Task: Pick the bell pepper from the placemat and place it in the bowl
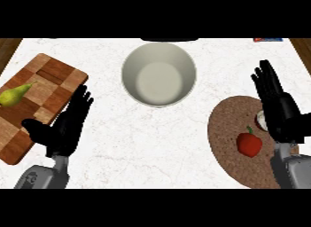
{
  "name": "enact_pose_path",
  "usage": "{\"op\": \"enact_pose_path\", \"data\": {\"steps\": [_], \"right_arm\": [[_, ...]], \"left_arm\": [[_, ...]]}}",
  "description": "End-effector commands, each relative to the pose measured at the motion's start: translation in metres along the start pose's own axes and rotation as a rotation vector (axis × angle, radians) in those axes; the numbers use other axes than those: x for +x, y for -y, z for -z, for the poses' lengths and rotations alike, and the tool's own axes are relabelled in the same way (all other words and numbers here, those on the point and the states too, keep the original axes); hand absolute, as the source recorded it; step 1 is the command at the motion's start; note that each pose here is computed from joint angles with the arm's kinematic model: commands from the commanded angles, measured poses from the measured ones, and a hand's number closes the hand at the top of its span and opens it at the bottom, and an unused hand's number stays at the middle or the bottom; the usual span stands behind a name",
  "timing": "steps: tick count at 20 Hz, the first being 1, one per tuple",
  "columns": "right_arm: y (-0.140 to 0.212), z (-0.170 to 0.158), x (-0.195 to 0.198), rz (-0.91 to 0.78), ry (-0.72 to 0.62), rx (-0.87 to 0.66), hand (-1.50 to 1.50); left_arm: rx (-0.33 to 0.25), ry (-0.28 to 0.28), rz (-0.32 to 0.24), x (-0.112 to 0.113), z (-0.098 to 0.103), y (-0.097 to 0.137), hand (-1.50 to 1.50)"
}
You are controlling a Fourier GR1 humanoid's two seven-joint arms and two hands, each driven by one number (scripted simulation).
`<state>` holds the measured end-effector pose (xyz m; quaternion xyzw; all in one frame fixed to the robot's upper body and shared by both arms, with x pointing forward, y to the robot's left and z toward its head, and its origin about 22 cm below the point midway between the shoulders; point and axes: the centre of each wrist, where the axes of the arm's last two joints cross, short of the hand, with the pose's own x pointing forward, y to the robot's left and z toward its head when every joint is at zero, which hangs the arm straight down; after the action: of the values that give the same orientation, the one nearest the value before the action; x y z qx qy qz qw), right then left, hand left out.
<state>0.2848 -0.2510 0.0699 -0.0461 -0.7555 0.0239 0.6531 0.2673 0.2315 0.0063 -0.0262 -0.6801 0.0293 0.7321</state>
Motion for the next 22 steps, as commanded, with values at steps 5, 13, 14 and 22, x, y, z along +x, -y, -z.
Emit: {"op": "enact_pose_path", "data": {"steps": [5, 13, 14, 22], "right_arm": [[-0.081, 0.014, 0.027, 0.102, 0.137, 0.222, -1.5], [-0.094, -0.036, -0.021, -0.473, 0.332, -0.183, -1.5], [-0.093, -0.045, -0.015, -0.488, 0.304, -0.195, -1.5], [-0.067, -0.077, 0.025, -0.849, 0.095, -0.219, -1.5]], "left_arm": [[0.136, 0.294, 0.196, 0.075, 0.024, -0.053, 0.0], [0.172, 0.307, 0.22, 0.088, 0.017, -0.091, 0.0], [0.175, 0.298, 0.209, 0.091, 0.019, -0.086, 0.0], [0.192, 0.289, 0.208, 0.085, 0.016, -0.102, 0.0]]}}
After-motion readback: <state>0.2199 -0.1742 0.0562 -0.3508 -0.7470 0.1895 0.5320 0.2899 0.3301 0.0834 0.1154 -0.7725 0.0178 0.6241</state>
